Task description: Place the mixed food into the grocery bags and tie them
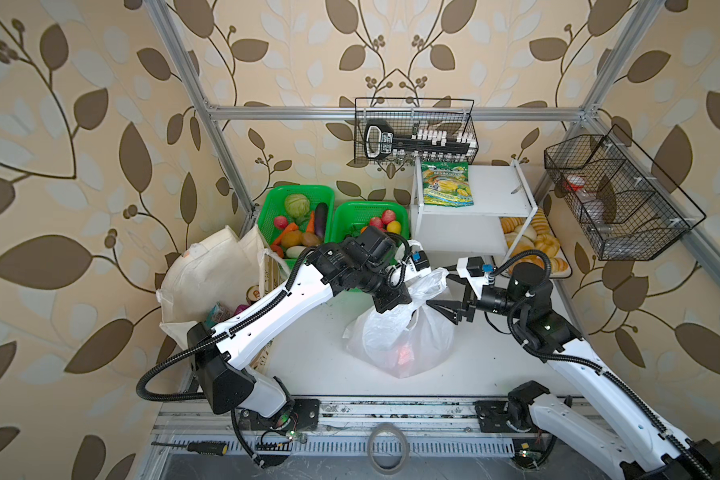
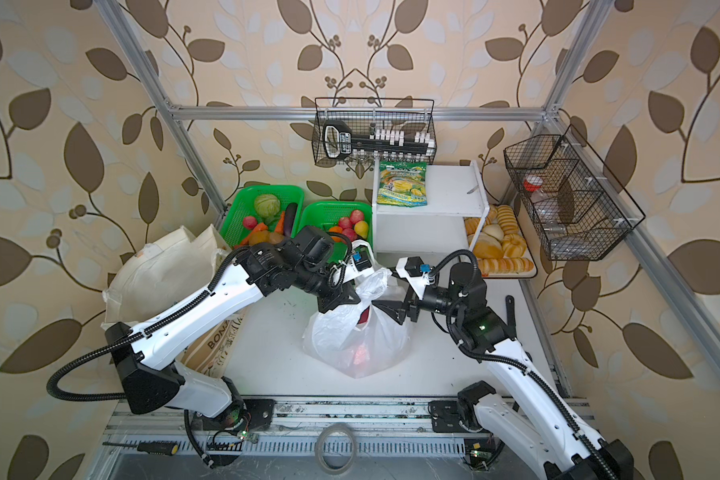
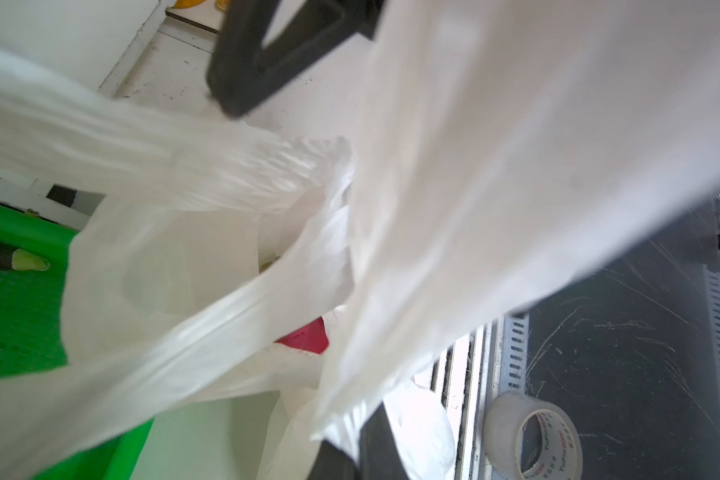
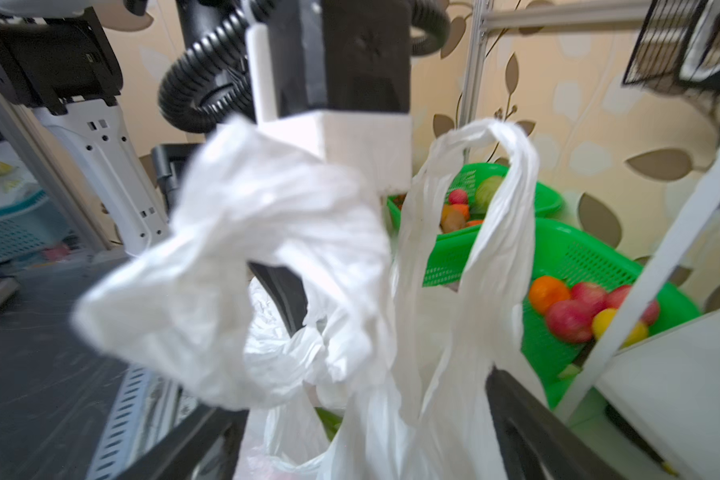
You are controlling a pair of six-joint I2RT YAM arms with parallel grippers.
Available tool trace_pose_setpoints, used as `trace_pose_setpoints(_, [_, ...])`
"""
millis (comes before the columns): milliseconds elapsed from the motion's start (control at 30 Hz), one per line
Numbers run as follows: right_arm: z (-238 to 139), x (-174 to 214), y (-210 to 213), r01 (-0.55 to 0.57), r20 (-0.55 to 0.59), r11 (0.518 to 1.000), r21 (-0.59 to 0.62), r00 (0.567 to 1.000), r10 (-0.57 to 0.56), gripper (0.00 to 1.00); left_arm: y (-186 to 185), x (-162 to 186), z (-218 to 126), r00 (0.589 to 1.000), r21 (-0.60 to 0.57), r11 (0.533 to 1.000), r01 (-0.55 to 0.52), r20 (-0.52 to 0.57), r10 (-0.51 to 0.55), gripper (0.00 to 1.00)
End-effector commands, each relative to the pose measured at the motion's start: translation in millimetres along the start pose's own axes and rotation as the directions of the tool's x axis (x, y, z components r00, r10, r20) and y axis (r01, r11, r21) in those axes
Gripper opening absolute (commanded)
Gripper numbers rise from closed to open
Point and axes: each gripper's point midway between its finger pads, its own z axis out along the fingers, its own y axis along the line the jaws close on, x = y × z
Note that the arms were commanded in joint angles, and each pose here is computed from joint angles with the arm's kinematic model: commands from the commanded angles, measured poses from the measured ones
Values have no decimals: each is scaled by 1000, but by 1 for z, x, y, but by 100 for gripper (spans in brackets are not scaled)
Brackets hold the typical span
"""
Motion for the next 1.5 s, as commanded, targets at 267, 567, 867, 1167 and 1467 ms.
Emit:
trace_pose_setpoints(267, [22, 0, 7, 22, 0, 977, -210, 1000, -22, 98, -4, -13, -12, 999, 22, 1000, -18, 49, 16, 0])
trace_pose_setpoints(567, [33, 6, 17, -28, -30, 933, -360, 999, 19, 99, -3, -12, -11, 999, 19, 1000, -14, 39, 14, 0])
trace_pose_setpoints(867, [35, 13, 15, -103, -59, 946, -308, 994, 89, 62, 2, -16, -15, 998, 6, 1000, -7, 61, 7, 0])
trace_pose_setpoints(1167, [31, 2, 20, -128, -22, 947, -294, 992, 127, 23, 2, -17, -15, 997, 13, 1000, 3, 71, -4, 0])
trace_pose_setpoints(1467, [29, 3, 14, -183, -15, 958, -220, 983, 185, 10, 5, -30, -33, 985, -58, 998, 17, 172, -7, 35])
